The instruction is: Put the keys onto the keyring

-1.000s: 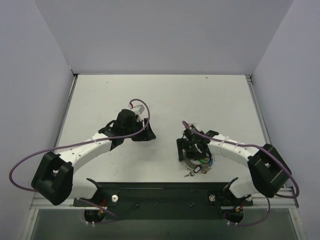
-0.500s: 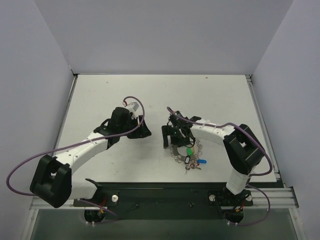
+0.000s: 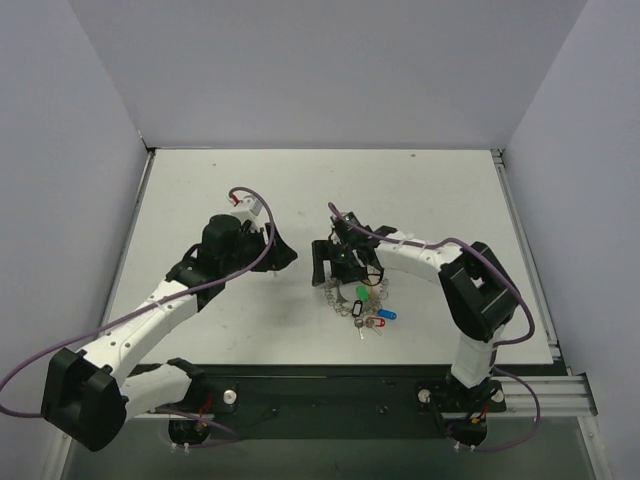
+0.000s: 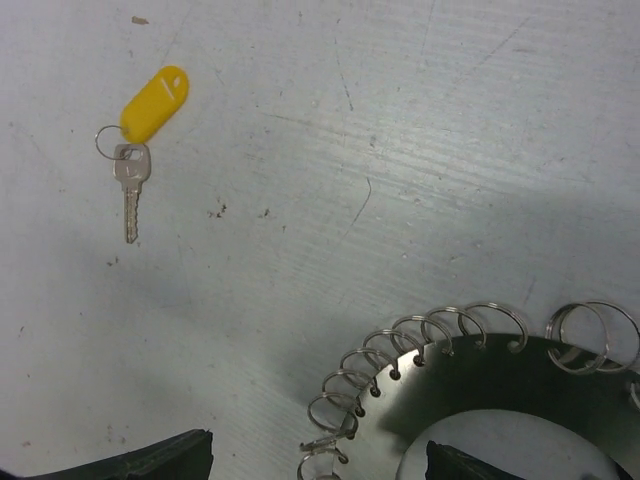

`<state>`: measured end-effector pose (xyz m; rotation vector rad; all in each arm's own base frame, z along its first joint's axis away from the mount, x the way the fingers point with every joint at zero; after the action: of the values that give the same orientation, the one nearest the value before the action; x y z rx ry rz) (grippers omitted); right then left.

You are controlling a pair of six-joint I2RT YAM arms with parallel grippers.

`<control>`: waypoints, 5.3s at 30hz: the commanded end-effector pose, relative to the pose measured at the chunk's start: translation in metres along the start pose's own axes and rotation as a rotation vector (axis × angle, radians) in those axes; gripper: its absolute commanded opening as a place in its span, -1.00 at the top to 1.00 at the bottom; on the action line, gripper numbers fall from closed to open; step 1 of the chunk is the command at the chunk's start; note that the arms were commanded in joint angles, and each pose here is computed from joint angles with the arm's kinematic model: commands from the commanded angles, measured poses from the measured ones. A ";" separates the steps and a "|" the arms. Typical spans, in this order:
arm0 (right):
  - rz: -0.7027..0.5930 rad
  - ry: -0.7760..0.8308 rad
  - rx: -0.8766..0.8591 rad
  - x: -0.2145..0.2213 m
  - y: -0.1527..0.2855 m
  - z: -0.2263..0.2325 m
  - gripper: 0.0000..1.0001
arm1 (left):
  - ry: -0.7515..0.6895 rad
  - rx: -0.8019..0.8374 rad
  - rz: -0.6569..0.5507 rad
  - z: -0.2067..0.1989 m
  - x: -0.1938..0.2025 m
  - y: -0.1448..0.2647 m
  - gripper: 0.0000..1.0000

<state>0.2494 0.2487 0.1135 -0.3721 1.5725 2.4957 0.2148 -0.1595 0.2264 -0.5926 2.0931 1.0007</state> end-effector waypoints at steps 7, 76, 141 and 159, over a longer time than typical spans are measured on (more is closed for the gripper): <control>-0.226 -0.050 -0.105 -0.023 0.087 -0.020 -0.75 | -0.066 0.199 -0.078 -0.009 0.013 -0.004 -0.31; -0.093 -0.277 -0.114 -0.051 0.030 -0.070 -0.05 | 0.131 0.190 0.309 -0.050 0.132 -0.107 0.40; -0.069 0.204 0.048 -0.027 0.043 -0.008 0.03 | 0.014 0.113 0.168 0.005 0.066 -0.076 -0.15; -0.034 0.204 0.033 -0.020 0.040 -0.009 0.06 | 0.022 0.162 0.171 0.003 0.071 -0.077 -0.15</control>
<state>0.2669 0.2264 0.1514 -0.6717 1.6281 2.4507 0.2178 -0.2044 0.1289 -0.3455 2.2661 0.9921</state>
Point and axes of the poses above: each gripper's point midway between its finger pads, its own y axis back along the fingers, its own z axis along the line the jaws close on, x = y × z, the point moved 10 cm from there along y, back along the fingers, and after that the axes turned 9 degrees about -y, right-handed, at the moved point
